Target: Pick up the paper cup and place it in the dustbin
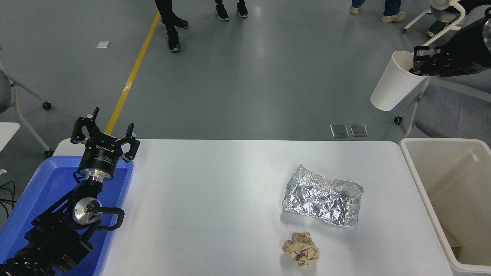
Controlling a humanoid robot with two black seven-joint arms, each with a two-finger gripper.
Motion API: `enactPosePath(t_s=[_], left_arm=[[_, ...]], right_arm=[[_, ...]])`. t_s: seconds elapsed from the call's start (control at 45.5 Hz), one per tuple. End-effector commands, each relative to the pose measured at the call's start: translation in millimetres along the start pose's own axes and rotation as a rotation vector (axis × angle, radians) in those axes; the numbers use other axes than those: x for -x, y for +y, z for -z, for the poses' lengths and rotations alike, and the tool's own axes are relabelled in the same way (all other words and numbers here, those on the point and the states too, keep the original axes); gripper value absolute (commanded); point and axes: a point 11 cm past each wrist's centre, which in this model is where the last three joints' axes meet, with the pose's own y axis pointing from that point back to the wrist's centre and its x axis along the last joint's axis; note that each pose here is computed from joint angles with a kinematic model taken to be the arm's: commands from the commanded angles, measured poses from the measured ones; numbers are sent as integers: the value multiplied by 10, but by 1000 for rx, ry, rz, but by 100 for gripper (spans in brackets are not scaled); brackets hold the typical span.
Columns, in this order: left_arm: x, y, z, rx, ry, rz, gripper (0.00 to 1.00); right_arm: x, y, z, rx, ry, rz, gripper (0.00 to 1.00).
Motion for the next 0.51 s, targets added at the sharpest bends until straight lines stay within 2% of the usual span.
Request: enactPosePath(t_s=[0.0, 0.154, 0.484], left_arm=[[-2, 0, -4, 1, 0, -1, 98], [-2, 0, -4, 1, 0, -1, 98], [-2, 0, -4, 1, 0, -1, 98]], right_arm=[[-19, -365, -897, 188, -75, -105, 0], [94, -532, -1649, 331, -155, -192, 0], [904, -920, -2448, 474, -247, -244, 0]])
